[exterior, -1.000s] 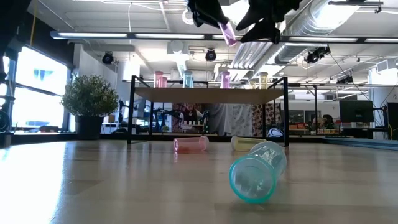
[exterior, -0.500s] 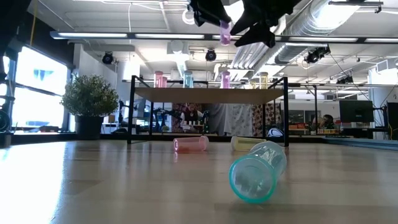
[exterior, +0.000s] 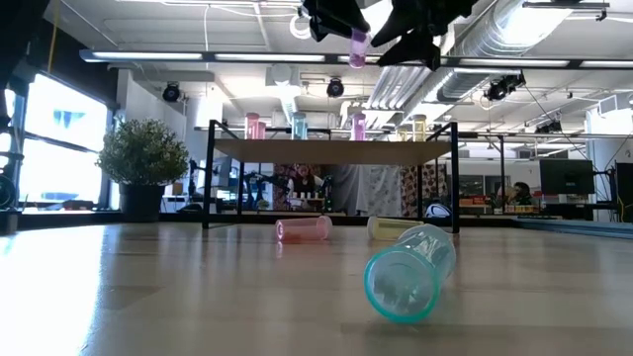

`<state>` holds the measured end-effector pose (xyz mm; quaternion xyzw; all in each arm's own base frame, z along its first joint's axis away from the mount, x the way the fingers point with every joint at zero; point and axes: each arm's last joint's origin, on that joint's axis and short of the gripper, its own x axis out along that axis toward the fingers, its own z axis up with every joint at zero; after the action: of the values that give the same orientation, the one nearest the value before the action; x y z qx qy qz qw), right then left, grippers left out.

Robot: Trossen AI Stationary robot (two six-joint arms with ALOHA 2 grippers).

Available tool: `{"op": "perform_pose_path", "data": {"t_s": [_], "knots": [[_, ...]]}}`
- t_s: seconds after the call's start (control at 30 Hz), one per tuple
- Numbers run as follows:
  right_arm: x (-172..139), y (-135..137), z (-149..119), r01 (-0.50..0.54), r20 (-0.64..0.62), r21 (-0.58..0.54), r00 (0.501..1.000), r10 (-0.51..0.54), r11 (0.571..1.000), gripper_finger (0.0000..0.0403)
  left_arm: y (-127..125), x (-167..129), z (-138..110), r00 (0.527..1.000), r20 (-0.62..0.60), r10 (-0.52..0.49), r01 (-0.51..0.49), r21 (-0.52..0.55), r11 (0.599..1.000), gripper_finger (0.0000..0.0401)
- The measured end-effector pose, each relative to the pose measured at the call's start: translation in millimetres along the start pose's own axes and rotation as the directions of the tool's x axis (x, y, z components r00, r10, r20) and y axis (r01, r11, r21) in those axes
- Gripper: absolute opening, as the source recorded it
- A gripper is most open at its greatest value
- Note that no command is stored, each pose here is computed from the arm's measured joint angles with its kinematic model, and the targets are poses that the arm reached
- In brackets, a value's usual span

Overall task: Pick and place medicine bottles onto shelf by color
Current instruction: Put the purple pill bottle on the shelf aligned with the other purple pill bottles

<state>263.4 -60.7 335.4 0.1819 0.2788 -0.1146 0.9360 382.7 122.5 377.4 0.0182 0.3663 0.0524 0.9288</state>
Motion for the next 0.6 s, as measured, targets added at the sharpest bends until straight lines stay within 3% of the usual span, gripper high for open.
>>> {"op": "perform_pose_path", "data": {"t_s": [0.27, 0.6], "knots": [[-17.0, 3.0, 5.2, -0.012, 0.072, -0.139, 0.997, 0.023, 0.99, 0.0185, 7.0, -0.9, 1.2, 1.0, 0.026, 0.014, -0.014, -0.009, 1.0, 0.0113], [-17.3, 5.2, 8.1, -0.056, 0.094, -0.164, 0.993, 0.072, 0.985, 0.0185, 4.5, -1.1, 11.6, 0.992, 0.129, 0.006, -0.004, -0.019, 1.0, 0.0113]]}}
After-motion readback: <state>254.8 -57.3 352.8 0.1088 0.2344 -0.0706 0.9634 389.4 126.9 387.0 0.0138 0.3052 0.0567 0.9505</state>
